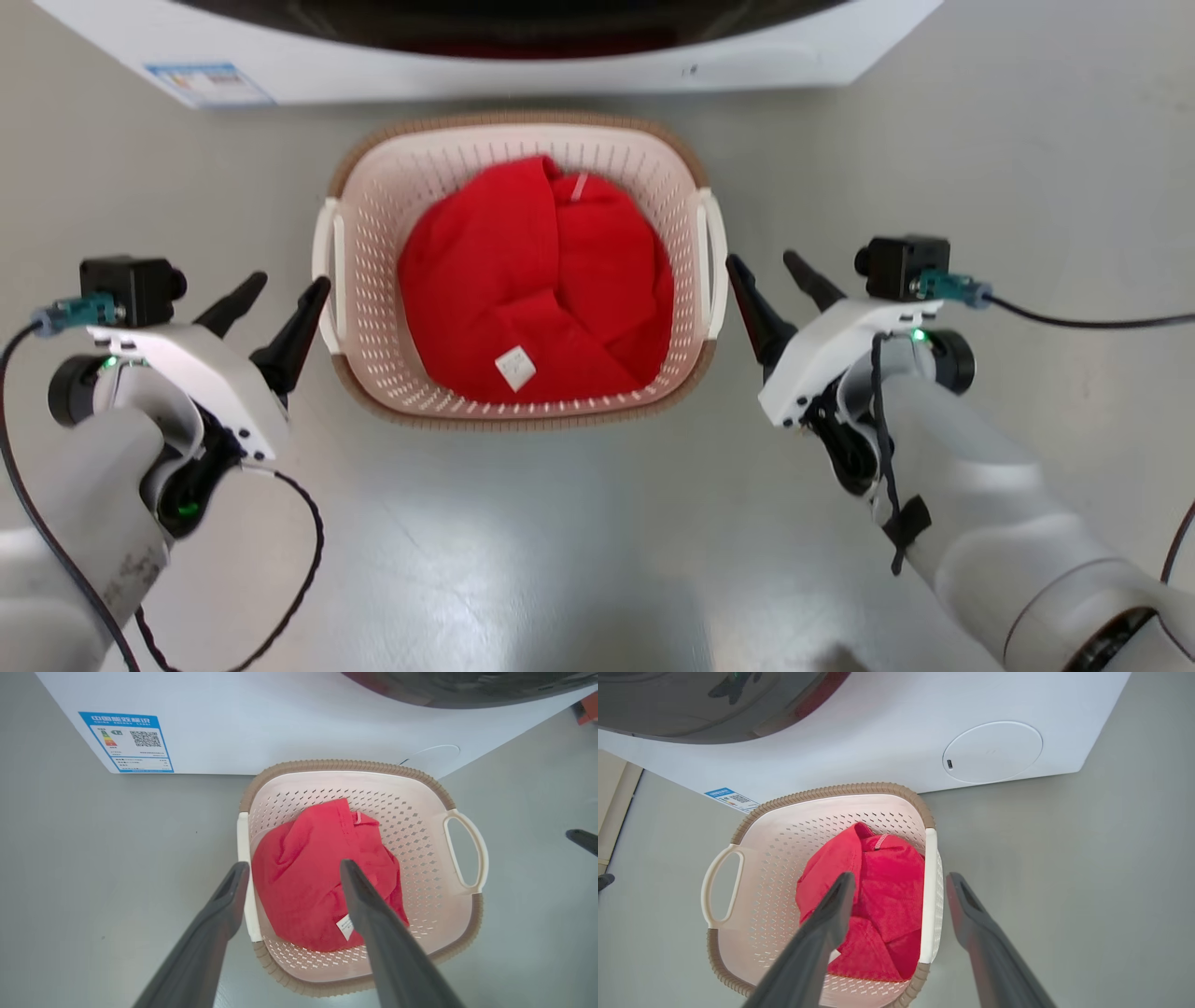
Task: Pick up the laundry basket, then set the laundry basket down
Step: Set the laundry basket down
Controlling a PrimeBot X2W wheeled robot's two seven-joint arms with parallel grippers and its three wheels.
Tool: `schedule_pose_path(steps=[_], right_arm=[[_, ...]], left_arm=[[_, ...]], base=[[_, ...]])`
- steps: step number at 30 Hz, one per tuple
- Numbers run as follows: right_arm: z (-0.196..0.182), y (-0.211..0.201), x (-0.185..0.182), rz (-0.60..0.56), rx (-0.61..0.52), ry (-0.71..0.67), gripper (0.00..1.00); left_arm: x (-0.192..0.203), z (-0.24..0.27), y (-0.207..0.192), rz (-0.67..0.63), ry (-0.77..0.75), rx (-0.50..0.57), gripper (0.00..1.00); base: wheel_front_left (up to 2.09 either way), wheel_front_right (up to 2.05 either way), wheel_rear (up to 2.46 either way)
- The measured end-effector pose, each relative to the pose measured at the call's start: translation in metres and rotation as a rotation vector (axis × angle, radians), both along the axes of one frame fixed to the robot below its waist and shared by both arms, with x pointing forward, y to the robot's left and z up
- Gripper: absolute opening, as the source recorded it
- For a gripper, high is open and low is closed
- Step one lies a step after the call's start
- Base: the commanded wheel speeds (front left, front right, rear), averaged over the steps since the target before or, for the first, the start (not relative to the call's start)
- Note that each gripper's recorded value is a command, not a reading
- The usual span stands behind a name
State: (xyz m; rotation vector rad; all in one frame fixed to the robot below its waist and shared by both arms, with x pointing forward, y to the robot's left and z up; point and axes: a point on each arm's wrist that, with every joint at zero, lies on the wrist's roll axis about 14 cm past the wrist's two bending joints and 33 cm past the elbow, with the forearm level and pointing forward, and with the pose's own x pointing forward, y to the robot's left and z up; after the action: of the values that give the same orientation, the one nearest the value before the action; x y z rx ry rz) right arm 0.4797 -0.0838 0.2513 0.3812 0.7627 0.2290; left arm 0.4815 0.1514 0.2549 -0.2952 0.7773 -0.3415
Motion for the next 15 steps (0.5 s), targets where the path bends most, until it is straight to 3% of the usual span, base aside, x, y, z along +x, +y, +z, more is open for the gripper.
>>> schedule_pose_path(steps=[15], right_arm=[[0.075,-0.005,-0.016,-0.012,-0.012,-0.148,1.00]], left_arm=[[-0.017,0.087,-0.005,0.055,-0.202,-0.053,1.00]], base=[[0.00,0.00,0.00]])
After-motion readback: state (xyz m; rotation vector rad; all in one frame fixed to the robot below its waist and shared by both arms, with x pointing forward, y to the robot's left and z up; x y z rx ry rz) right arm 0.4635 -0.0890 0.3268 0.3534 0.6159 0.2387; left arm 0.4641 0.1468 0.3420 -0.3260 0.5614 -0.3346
